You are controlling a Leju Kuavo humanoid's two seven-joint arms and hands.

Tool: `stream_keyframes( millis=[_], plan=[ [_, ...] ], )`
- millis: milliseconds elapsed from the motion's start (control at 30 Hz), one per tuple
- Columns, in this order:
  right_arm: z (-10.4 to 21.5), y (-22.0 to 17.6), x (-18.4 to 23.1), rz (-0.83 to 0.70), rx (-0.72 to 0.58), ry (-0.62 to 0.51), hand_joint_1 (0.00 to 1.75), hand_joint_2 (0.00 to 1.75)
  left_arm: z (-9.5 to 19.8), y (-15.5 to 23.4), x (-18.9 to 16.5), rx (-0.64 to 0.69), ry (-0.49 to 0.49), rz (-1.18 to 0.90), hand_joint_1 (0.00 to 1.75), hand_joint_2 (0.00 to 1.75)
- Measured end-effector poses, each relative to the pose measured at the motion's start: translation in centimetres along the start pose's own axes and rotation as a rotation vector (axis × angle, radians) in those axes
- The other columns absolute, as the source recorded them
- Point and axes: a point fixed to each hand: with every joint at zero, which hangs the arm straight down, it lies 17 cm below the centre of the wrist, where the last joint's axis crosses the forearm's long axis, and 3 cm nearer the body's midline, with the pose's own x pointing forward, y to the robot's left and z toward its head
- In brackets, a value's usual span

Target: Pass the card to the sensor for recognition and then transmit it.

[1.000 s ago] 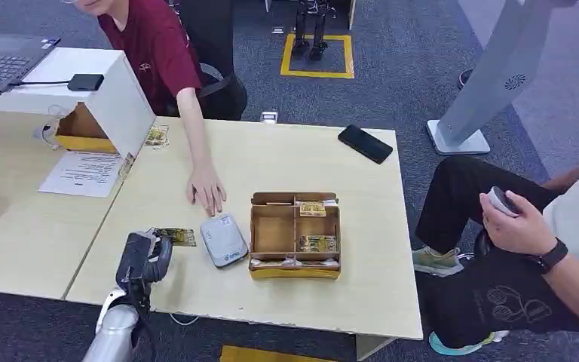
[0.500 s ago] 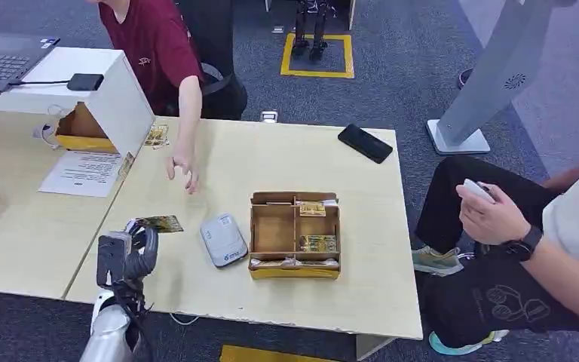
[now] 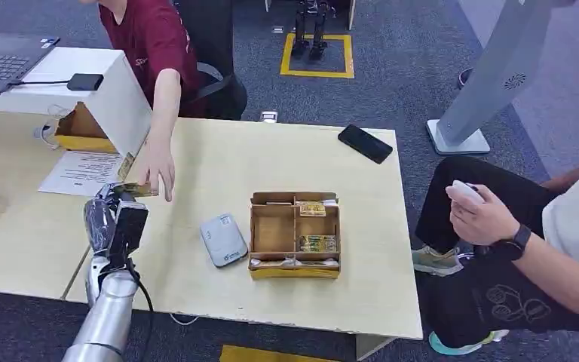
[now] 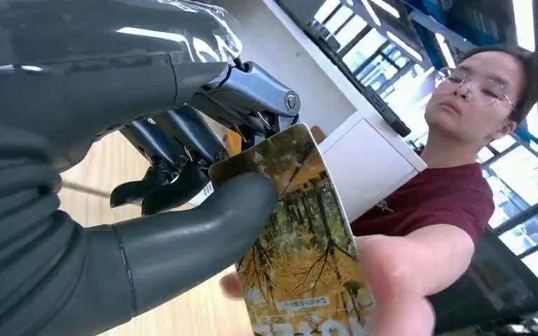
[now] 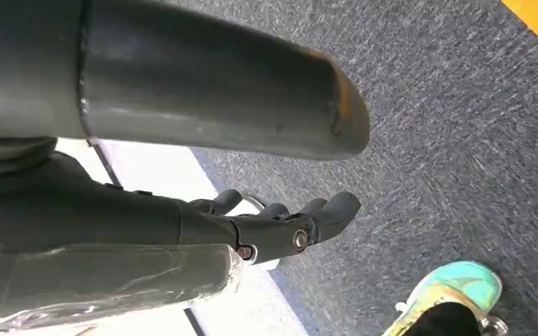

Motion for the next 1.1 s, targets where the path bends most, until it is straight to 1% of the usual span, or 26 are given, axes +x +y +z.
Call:
stream_keyframes(
  millis=[133,167,433,633,867,933,1000,1100],
  plan=[
    [0.0,-0.1,0.1,0.001,-0.001,-0.001,0.00,0.00,-0.8,0.0,-1.1,0.004,0.014,-0.024,1.75,1.75],
    [0.0,-0.1,0.1,0.001,-0.001,-0.001,0.00,0.00,-0.8,0.0,-1.4,0.002,0.020,-0.028,0.00,1.75],
    [0.0,0.0,0.1,-0.003,0.003,0.003,0.00,0.00,-0.7,-0.3,-2.8,-0.015,0.051,-0.007,0.00,1.75],
    [0.0,0.1,-0.1,-0.020,0.003,0.018,0.00,0.00,-0.4,-0.9,-4.2,-0.033,0.125,0.038,0.00,1.75],
    [0.0,0.0,-0.2,-0.031,-0.001,0.026,0.00,0.00,-0.1,-1.5,-4.4,-0.045,0.155,0.079,0.00,1.75],
    [0.0,0.0,-0.3,-0.042,-0.003,0.033,0.00,0.00,0.7,-1.7,-4.4,-0.064,0.162,0.142,0.00,1.75],
    [0.0,0.0,-0.6,-0.063,-0.005,0.046,0.00,0.00,2.2,-1.6,-3.8,-0.094,0.150,0.235,0.00,1.75],
    [0.2,0.3,-0.9,-0.073,-0.004,0.056,0.00,0.00,4.0,-0.6,-2.9,-0.101,0.135,0.271,0.00,1.75]
  ],
)
